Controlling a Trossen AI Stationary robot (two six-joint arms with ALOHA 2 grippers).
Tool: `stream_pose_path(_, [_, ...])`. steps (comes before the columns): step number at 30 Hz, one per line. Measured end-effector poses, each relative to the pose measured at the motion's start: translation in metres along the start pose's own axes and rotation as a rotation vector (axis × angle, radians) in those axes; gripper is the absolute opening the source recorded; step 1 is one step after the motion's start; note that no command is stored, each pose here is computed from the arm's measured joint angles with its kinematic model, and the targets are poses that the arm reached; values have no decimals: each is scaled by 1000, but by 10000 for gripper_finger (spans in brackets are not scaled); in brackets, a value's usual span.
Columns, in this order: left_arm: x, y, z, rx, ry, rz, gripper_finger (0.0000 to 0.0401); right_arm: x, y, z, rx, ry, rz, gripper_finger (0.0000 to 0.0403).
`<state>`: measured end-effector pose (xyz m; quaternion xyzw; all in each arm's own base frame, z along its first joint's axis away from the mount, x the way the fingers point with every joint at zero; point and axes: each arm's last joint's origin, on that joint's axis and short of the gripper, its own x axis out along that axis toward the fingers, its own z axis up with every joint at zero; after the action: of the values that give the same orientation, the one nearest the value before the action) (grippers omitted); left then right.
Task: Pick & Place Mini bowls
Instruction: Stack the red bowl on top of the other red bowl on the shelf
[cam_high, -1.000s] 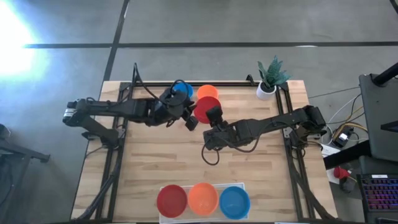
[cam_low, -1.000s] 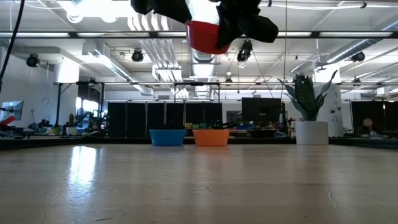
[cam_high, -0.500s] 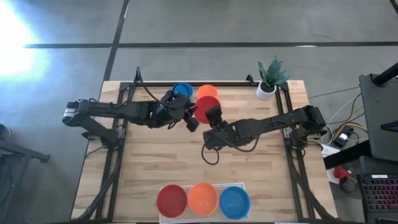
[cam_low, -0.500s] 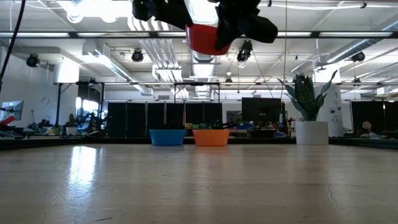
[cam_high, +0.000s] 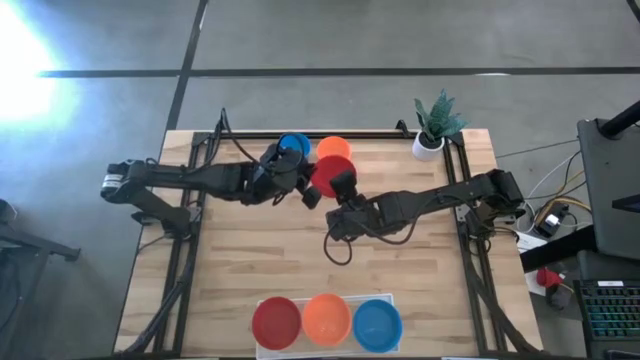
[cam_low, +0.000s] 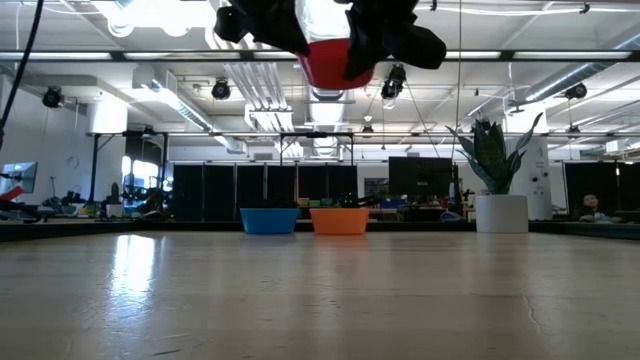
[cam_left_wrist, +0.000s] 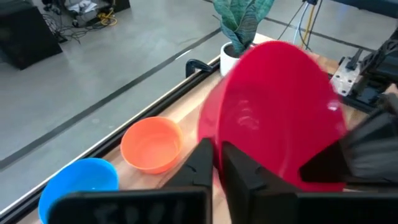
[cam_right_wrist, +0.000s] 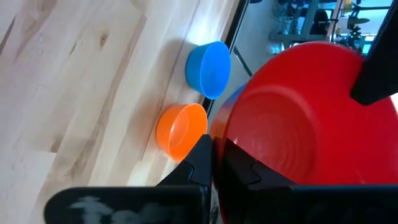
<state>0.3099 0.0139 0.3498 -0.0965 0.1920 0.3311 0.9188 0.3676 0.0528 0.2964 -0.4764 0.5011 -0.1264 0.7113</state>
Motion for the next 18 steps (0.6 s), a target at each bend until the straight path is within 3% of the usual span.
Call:
stream_pose_path(12, [1,0,0,8,3,3,2,0,0,0,-28,1,-1,11])
stream_pose_path(18, [1,0,-1,15,9,-1,0,0,0,0,-45,-3,-2,47])
